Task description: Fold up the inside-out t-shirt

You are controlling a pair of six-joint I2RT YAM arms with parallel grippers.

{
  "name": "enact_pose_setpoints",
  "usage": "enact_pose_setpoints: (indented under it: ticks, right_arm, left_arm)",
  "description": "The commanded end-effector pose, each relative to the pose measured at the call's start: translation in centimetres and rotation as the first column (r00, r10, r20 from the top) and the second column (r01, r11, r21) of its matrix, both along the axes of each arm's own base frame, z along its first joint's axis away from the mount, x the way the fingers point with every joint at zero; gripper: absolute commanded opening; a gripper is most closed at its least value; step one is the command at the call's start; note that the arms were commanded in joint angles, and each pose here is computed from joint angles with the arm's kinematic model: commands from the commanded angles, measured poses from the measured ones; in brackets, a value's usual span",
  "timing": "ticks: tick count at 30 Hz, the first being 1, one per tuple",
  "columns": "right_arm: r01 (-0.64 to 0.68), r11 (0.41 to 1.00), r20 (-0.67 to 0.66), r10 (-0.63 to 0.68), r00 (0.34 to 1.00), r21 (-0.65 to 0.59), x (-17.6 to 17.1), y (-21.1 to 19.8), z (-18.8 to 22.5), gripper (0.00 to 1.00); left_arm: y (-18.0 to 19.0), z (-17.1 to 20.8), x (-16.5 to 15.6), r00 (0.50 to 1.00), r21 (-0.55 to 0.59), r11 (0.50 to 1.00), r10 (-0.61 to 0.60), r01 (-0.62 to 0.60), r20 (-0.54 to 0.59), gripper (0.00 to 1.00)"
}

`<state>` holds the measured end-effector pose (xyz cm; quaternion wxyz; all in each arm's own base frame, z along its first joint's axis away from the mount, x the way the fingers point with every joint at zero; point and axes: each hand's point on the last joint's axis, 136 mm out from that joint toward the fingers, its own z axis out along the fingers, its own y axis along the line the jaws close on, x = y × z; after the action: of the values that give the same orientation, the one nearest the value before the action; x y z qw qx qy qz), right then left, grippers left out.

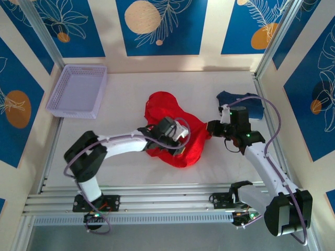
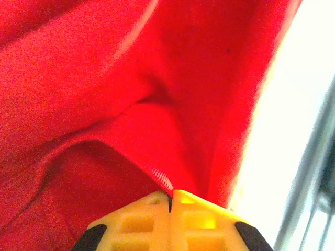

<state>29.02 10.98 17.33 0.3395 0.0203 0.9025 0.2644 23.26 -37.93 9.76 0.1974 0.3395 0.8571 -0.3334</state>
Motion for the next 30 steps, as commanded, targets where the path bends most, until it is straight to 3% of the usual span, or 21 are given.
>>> enact_pose_setpoints:
  ticks: [1,8,14,17,20,22,26,30]
  right_arm:
    - [-0.008,1.000,0.057,0.008,0.998,0.000,0.1,-0.2,2.1,0.00]
    - [-0.010,1.000,0.029,0.010,1.000,-0.001,0.1,-0.3,1.0,0.00]
    - [-0.038,0.999,-0.031,0.038,0.999,0.011,0.1,0.4,0.0,0.00]
    - [-0.062,0.998,-0.047,0.063,0.997,0.026,0.3,1.2,-0.3,0.00]
    - [-0.077,0.996,-0.055,0.079,0.995,0.035,0.5,1.8,-0.4,0.00]
    - [-0.085,0.996,-0.064,0.087,0.994,0.035,0.5,2.0,-0.6,0.00]
    - [-0.087,0.996,-0.069,0.089,0.994,0.025,0.6,2.0,-0.7,0.00]
    - [-0.088,0.996,-0.074,0.090,0.993,0.027,0.6,2.0,-0.8,0.00]
  left_arm:
    - [0.9,4.3,1.3,0.998,-0.157,0.986,0.053,-0.051,0.014,0.00]
    - [4.6,3.7,0.9,0.993,-0.139,0.984,0.116,-0.113,0.013,0.00]
    - [5.7,6.7,-1.1,0.996,-0.238,0.970,0.067,-0.051,0.062,0.00]
    - [6.2,7.4,-1.1,0.991,-0.235,0.971,0.069,-0.041,0.111,0.00]
    - [6.6,5.5,-1.1,0.995,-0.136,0.990,0.046,-0.034,0.086,0.09]
    - [6.7,4.2,-1.4,0.999,-0.076,0.997,0.023,-0.019,0.044,0.20]
    - [6.0,4.2,-2.7,0.999,-0.098,0.995,-0.024,0.026,0.026,0.39]
    - [5.1,4.1,-3.6,0.998,-0.096,0.993,-0.063,0.064,0.013,0.45]
